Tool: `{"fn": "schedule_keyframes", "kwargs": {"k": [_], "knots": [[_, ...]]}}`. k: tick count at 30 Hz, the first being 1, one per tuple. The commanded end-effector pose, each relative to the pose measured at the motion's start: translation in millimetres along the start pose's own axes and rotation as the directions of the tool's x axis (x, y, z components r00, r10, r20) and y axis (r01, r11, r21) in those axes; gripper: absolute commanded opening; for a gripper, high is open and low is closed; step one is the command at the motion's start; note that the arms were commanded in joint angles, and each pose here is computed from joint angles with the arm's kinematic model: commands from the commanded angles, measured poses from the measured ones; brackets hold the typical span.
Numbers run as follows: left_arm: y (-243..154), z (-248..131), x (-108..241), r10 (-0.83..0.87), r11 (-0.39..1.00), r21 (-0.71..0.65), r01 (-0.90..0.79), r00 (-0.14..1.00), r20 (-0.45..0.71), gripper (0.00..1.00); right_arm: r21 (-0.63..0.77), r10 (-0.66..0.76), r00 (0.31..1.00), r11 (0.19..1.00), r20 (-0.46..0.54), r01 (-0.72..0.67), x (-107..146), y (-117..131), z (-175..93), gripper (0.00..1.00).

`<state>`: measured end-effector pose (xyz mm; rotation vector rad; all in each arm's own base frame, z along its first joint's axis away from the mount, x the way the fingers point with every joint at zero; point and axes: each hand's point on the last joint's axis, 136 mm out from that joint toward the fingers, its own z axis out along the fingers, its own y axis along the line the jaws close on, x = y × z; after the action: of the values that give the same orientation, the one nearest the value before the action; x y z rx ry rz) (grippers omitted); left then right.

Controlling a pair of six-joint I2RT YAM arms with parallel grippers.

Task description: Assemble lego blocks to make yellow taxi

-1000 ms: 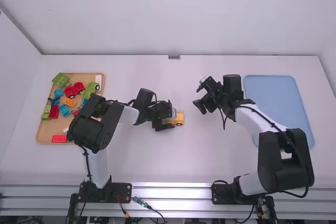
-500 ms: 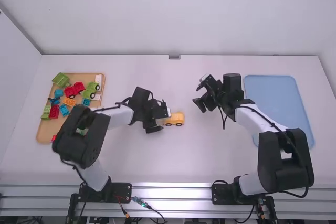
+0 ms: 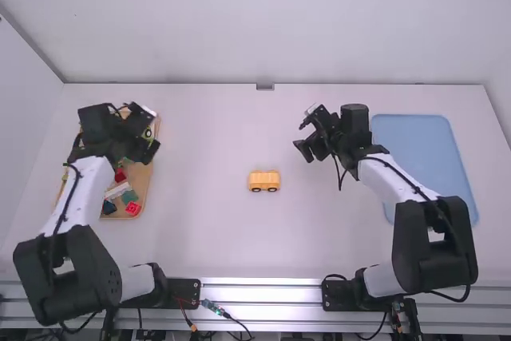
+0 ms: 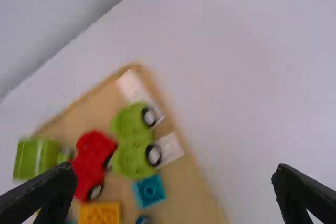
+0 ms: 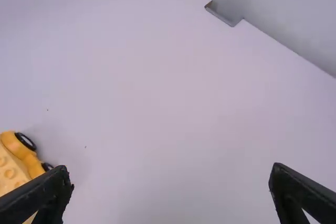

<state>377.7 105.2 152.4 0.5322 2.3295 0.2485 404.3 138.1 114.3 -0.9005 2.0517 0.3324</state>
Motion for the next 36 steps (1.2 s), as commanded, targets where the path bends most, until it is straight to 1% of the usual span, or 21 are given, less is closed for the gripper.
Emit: {"fn": "schedule_keyframes", "kwargs": {"k": [1, 3, 4, 5, 7, 8, 10, 14, 17, 22, 27, 29, 30, 32, 36], "knots": [[26.7, 10.8, 8.8, -0.300, 0.954, -0.027, 0.299, 0.952, -0.063, 0.99, 0.018, -0.004, 1.000, 1.000, 0.025, 0.004, -14.9, -9.6, -4.0, 0.99], [40.3, 14.3, 17.6, -0.393, 0.919, -0.080, 0.386, 0.913, -0.108, 0.99, 0.018, -0.004, 1.000, 1.000, 0.023, 0.004, -15.7, -9.9, -4.4, 0.99], [56.7, 17.7, 29.8, -0.514, 0.855, -0.162, 0.492, 0.844, -0.153, 0.99, 0.020, -0.003, 1.000, 1.000, 0.020, 0.002, -16.7, -10.8, -4.9, 0.99], [71.6, 19.4, 40.0, -0.622, 0.777, -0.250, 0.577, 0.764, -0.172, 0.99, 0.019, -0.003, 1.000, 1.000, 0.023, 0.003, -18.0, -10.9, -5.2, 0.99], [84.5, 21.6, 49.4, -0.727, 0.677, -0.336, 0.655, 0.666, -0.167, 0.99, 0.018, -0.003, 1.000, 1.000, 0.024, 0.003, -18.5, -10.9, -5.3, 0.99], [90.1, 25.3, 53.7, -0.790, 0.603, -0.376, 0.703, 0.591, -0.160, 0.99, 0.018, -0.004, 1.000, 1.000, 0.024, 0.003, -18.5, -10.9, -5.3, 0.99], [93.1, 34.1, 55.8, -0.842, 0.533, -0.402, 0.745, 0.512, -0.167, 0.99, 0.018, -0.003, 1.000, 1.000, 0.023, 0.002, -18.3, -10.8, -5.3, 0.99], [91.9, 48.9, 58.2, -0.846, 0.531, -0.395, 0.750, 0.497, -0.193, 0.99, 0.023, 0.044, 0.998, 0.999, 0.033, -0.045, -20.5, -12.5, -5.4, 0.99], [87.3, 58.9, 60.5, -0.844, 0.534, -0.378, 0.756, 0.500, -0.192, 0.99, 0.024, 0.043, 0.999, 0.999, 0.033, -0.044, -20.5, -12.5, -5.4, 0.99], [90.1, 73.2, 69.6, -0.845, 0.527, -0.381, 0.760, 0.517, -0.138, 0.99, 0.025, 0.041, 0.998, 0.999, 0.037, -0.042, -21.5, -12.9, -5.4, 0.99], [79.5, 91.2, 82.4, -0.848, 0.519, -0.355, 0.778, 0.521, -0.099, 0.99, 0.027, 0.039, 0.998, 0.999, 0.040, -0.040, -22.4, -13.3, -5.4, 0.99], [75.6, 96.3, 85.6, -0.863, 0.492, -0.347, 0.798, 0.500, -0.075, 0.99, 0.027, 0.037, 0.998, 0.999, 0.043, -0.038, -23.3, -13.1, -5.3, 0.99], [74.2, 99.6, 91.2, -0.887, 0.444, -0.355, 0.823, 0.460, -0.042, 0.99, 0.031, 0.036, 0.998, 0.999, 0.046, -0.038, -23.8, -14.6, -5.6, 0.99], [73.6, 101.7, 95.1, -0.896, 0.420, -0.365, 0.831, 0.444, -0.019, 0.99, 0.031, 0.036, 0.998, 0.999, 0.049, -0.037, -24.6, -14.6, -5.6, 0.99], [71.0, 95.6, 109.5, -0.936, 0.326, -0.420, 0.847, 0.352, -0.018, 0.99, 0.033, 0.039, 0.998, 0.999, 0.051, -0.041, -25.1, -14.9, -5.6, 0.99]]}}
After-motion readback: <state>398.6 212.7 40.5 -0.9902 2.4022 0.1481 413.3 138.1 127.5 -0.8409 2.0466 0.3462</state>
